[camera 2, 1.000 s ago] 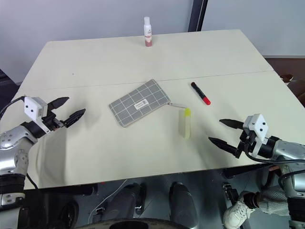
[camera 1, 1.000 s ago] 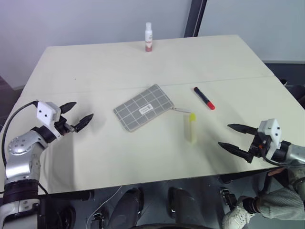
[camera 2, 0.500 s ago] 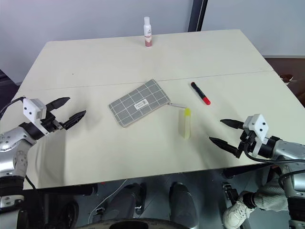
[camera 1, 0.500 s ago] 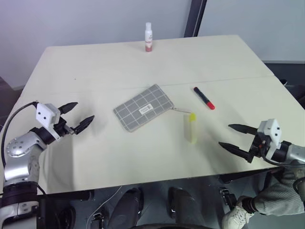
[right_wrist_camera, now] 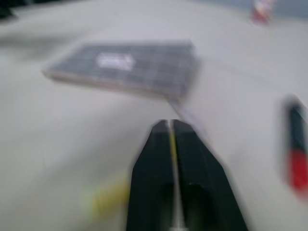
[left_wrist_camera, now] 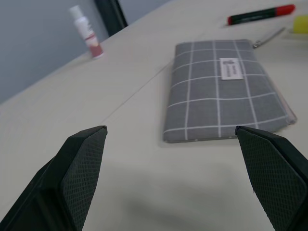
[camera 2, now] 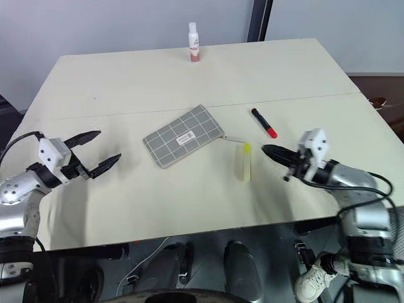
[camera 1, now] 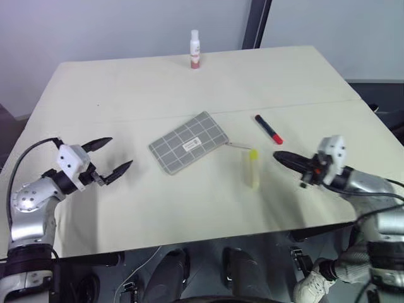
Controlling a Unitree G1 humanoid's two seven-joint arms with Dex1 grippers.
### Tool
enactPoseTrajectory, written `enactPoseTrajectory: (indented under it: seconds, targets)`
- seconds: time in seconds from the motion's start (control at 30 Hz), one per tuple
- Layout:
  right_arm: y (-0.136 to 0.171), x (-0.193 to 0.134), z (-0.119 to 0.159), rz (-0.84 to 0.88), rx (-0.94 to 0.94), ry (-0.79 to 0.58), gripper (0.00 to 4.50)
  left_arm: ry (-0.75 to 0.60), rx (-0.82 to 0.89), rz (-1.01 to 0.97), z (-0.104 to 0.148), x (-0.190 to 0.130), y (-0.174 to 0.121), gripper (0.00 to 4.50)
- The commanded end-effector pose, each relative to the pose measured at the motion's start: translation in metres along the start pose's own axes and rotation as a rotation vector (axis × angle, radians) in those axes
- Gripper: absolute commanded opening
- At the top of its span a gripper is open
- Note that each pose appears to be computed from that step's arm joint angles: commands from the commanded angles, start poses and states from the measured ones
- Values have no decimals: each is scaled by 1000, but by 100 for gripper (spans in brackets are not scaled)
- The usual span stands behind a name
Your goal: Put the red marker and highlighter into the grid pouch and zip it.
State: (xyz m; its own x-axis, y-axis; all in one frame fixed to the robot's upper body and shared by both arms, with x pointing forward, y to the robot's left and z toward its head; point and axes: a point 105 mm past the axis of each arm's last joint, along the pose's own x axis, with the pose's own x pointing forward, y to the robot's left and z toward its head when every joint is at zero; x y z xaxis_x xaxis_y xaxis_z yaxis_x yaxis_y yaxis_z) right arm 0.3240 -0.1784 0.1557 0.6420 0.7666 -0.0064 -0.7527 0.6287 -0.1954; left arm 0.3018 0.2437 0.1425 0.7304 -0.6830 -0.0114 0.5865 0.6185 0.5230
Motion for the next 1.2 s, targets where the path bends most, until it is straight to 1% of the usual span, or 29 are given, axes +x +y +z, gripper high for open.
enactPoseTrajectory:
  seconds: [0.03, 0.13, 0.2, 0.33, 0.4, 0.47, 0.53, 0.73, 1.03, 1.17, 1.2]
  targets:
    - [-3, 49, 16, -56, -93, -59, 3, -54, 154, -42, 13, 8, -6, 450]
    - [-12, 90, 11, -140, -143, -19, 3, -58, 279, -81, 12, 13, -14, 450]
    - [-19, 108, 10, -189, -147, -5, 3, -55, 342, -94, 10, 16, -18, 450]
    - [-4, 136, 2, -115, -235, 46, 3, -58, 434, -135, 6, 23, -28, 450]
    - [-3, 146, -8, -113, -267, 90, 3, -54, 473, -146, 3, 28, -32, 450]
    - [0, 154, -22, -99, -333, 170, 3, -58, 494, -128, 3, 36, -32, 450]
    - [1, 159, -32, -92, -357, 227, 3, -62, 516, -133, 2, 42, -35, 450]
    - [1, 165, -41, -79, -441, 308, 3, -29, 570, -197, -11, 52, -46, 450]
    - [-3, 163, -36, -71, -444, 292, 3, -12, 620, -162, -16, 78, -44, 450]
    - [-3, 162, -36, -72, -443, 287, 3, -14, 569, -154, -18, 85, -45, 450]
    - [-3, 162, -36, -73, -441, 286, 0, -22, 549, -153, -18, 86, -48, 398]
